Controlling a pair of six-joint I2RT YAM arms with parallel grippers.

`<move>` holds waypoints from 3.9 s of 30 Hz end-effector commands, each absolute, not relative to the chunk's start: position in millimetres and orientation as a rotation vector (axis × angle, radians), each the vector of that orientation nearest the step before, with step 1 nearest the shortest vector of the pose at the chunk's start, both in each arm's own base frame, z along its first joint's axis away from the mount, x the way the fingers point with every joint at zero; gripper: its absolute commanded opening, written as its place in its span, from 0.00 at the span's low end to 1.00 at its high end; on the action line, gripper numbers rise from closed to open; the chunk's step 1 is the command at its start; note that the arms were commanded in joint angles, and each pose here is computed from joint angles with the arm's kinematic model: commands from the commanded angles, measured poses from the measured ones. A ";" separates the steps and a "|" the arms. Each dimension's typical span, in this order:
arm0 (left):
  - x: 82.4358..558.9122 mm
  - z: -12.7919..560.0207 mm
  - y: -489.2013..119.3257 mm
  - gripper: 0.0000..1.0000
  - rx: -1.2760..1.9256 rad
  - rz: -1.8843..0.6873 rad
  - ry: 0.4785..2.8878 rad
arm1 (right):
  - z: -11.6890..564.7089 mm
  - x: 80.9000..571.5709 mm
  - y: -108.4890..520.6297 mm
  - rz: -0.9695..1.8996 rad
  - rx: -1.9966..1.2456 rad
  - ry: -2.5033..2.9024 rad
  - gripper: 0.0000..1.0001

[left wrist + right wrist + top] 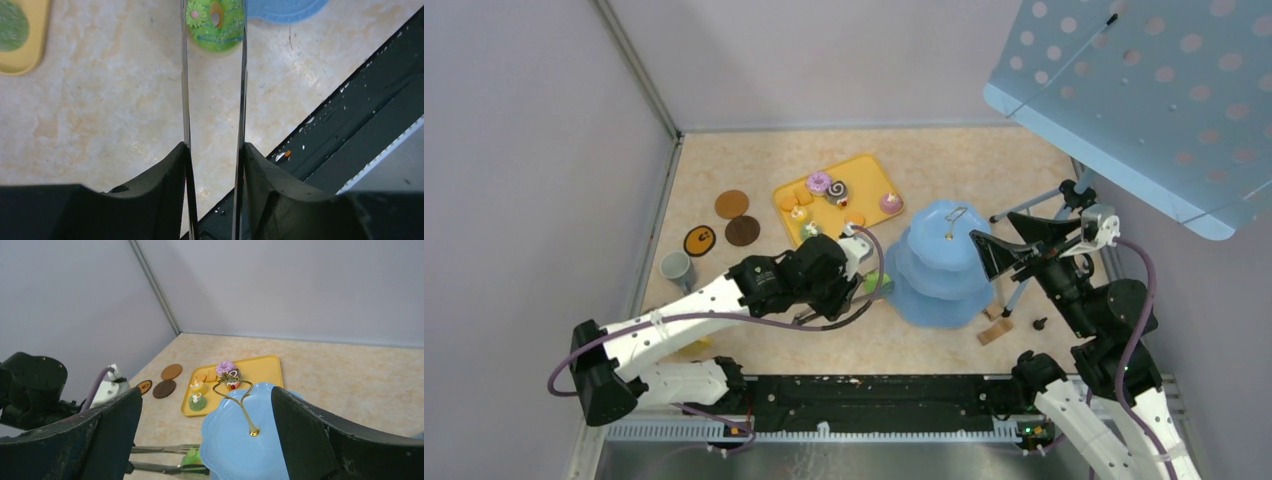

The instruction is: Serve the afternoon tea

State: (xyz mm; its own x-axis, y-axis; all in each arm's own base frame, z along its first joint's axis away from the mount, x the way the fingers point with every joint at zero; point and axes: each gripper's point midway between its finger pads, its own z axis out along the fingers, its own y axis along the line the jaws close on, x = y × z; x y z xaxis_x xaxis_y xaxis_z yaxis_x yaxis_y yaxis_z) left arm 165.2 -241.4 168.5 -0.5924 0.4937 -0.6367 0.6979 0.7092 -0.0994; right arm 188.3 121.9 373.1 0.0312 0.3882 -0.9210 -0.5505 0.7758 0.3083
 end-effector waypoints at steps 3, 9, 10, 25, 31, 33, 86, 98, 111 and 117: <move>151.9 177.1 -272.6 0.47 0.912 -0.617 2.187 | 392.7 188.7 114.1 0.698 -0.123 1.308 0.99; 145.6 173.2 -307.9 0.46 0.963 -0.663 2.118 | 394.3 188.0 112.9 0.695 -0.118 1.306 0.99; 144.8 176.0 -314.4 0.46 0.965 -0.676 2.095 | 394.1 187.9 113.0 0.696 -0.119 1.307 0.99; 142.4 147.7 -372.3 0.46 0.996 -0.717 2.049 | 393.8 184.0 109.1 0.681 -0.116 1.320 0.98; 147.7 150.0 -391.5 0.47 0.888 -0.764 2.007 | 390.2 184.6 109.3 0.682 -0.113 1.325 0.98; 151.5 147.9 -400.7 0.47 0.884 -0.759 2.010 | 391.2 184.5 110.0 0.686 -0.115 1.322 0.98; 183.6 135.3 -236.7 0.57 0.744 -0.283 2.240 | 384.9 184.5 114.0 0.694 -0.141 1.319 0.98; 343.9 236.2 -176.2 0.63 0.127 -0.178 2.089 | 390.8 181.4 117.2 0.712 -0.160 1.308 0.98; 475.0 210.4 -170.6 0.70 -0.111 -0.107 2.266 | 391.8 177.3 115.3 0.715 -0.157 1.300 0.98; 480.4 194.7 -175.3 0.70 -0.165 -0.119 2.295 | 390.7 175.6 114.2 0.714 -0.156 1.300 0.98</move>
